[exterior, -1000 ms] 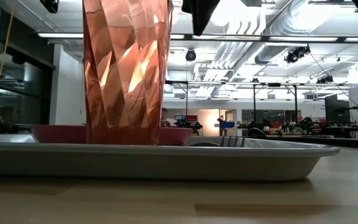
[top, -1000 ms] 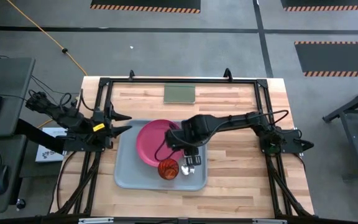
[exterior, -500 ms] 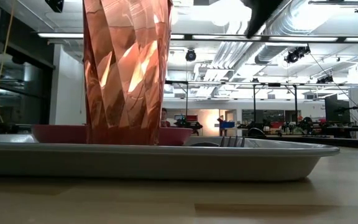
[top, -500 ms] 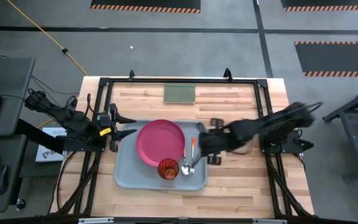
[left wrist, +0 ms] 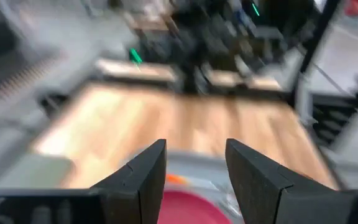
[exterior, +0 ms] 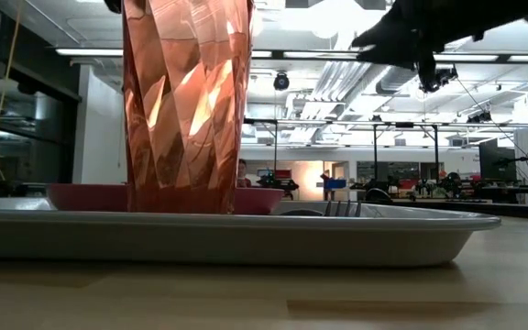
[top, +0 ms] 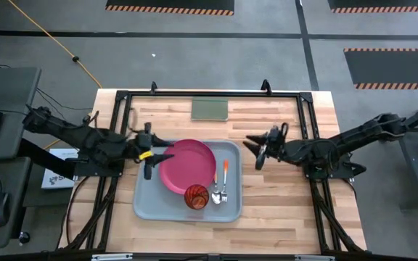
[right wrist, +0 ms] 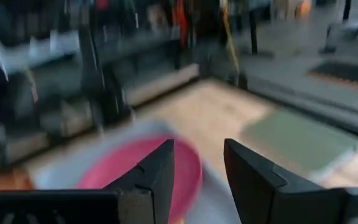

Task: Pick and place plate/cup/fork/spoon on tray
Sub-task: Put the orange cup on the gray tray to the top right of the pink plate

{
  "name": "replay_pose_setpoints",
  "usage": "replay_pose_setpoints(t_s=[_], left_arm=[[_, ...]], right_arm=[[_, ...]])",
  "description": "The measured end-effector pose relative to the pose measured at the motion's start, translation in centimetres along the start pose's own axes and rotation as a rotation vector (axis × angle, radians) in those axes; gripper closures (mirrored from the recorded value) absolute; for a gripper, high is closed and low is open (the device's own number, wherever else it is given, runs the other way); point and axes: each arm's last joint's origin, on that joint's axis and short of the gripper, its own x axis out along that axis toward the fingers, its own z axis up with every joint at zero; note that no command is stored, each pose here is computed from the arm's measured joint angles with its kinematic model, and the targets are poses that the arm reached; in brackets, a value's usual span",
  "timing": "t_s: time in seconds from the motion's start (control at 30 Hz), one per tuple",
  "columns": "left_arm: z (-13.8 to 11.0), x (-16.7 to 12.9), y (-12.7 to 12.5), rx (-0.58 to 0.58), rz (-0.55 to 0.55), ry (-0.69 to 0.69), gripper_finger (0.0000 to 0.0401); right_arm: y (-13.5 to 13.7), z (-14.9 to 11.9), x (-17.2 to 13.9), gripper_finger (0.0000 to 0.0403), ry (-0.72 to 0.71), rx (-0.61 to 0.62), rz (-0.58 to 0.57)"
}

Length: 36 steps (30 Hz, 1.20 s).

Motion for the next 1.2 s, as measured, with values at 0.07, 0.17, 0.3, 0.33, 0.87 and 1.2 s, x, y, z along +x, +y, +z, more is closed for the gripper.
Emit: replay_pose_setpoints(t_s=[0.07, 0.17, 0.3, 0.33, 0.87, 1.2], left_arm=[[0.9, 0.6, -0.3, -0.048, -0.057, 0.118, 0.0245], [1.2, 1.9, -0.8, -0.119, -0.101, 0.277, 0.0245], [0.1, 4.1, -2.1, -0.239, -0.179, 0.412, 0.0245], [-0.2, 4.7, -2.4, -0.256, -0.19, 0.438, 0.0245], [-2.9, 8.6, -3.9, -0.322, -0.153, 0.545, 0.0245], [-3.6, 8.9, -5.2, -0.33, -0.203, 0.587, 0.0245]], right_arm=[[-0.5, 0.1, 0.0, 0.0273, -0.099, 0.046, 0.005], [-1.1, -0.2, 0.1, 0.0273, -0.152, 0.067, 0.004], [-1.3, -0.7, 0.3, 0.0273, -0.127, 0.052, -0.011], [-1.3, -0.9, 0.4, 0.0273, -0.116, 0.042, -0.015], [-1.3, -1.2, 0.7, 0.0273, -0.104, 0.026, -0.025], [-1.3, -1.3, 0.7, 0.0273, -0.102, 0.029, -0.026]])
